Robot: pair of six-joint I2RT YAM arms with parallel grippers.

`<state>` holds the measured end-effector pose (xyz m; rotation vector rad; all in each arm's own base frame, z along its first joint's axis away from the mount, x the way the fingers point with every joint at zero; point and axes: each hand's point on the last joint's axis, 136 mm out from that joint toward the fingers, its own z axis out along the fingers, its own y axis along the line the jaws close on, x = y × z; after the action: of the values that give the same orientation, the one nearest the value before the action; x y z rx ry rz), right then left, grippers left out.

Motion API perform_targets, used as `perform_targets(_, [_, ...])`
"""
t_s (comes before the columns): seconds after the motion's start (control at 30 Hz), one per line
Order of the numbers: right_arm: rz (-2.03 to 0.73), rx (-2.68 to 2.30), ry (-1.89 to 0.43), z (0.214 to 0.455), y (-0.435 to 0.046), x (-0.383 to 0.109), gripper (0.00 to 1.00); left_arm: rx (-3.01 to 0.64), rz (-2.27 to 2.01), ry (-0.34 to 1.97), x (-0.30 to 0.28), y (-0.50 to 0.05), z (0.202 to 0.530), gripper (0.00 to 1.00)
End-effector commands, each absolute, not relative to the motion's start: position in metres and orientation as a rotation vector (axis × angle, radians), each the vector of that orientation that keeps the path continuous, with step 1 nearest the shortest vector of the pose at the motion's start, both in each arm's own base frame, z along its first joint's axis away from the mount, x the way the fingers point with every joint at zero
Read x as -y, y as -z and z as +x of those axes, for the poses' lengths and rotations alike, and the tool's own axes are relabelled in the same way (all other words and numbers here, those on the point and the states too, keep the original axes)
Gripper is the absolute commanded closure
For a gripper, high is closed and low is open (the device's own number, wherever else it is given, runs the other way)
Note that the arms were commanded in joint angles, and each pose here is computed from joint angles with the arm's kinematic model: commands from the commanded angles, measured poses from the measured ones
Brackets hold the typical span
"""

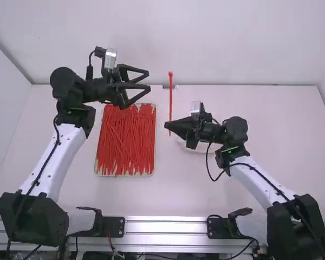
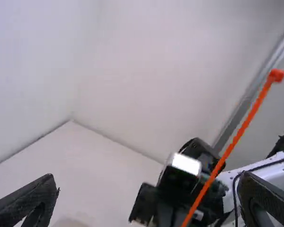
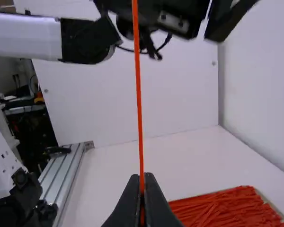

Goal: Fasten the cable tie

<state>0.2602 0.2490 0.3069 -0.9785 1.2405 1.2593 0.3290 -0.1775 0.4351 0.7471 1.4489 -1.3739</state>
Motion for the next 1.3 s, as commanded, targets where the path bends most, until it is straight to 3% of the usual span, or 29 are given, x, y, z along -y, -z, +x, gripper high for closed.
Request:
perform_targets(0.0, [-0.931,-1.279,-1.298,0.264,-0.308,-0.243,1.0,-1.409,0.782,1.292,0.166,-0.443,0.331,0.01])
perform_targets(0.17, [-0.889,-1.276,-1.289,0.271,-0.315,-0.231,1.0,-1.469,0.739,1.285,0.152,-0.432,0.34,0.01])
perform_targets(0.43, [-0.86,-1.251,-1.249,0.28,-0.327,-0.219,1.0,-1.493,0.864,1.309,0.159,-0.404,0.327,0.01])
perform_targets(0.87, [-0.744,-1.336,-1.17,0.316,-0.341,-0.214,1.0,-1.406,1.049,1.29,0.164,-0.371,0.304,0.01])
perform_targets(1.27, [-0.719,-1.451,-1.097,0.331,-0.323,-0.223,1.0,-1.332,1.09,1.204,0.163,-0.385,0.308,0.01])
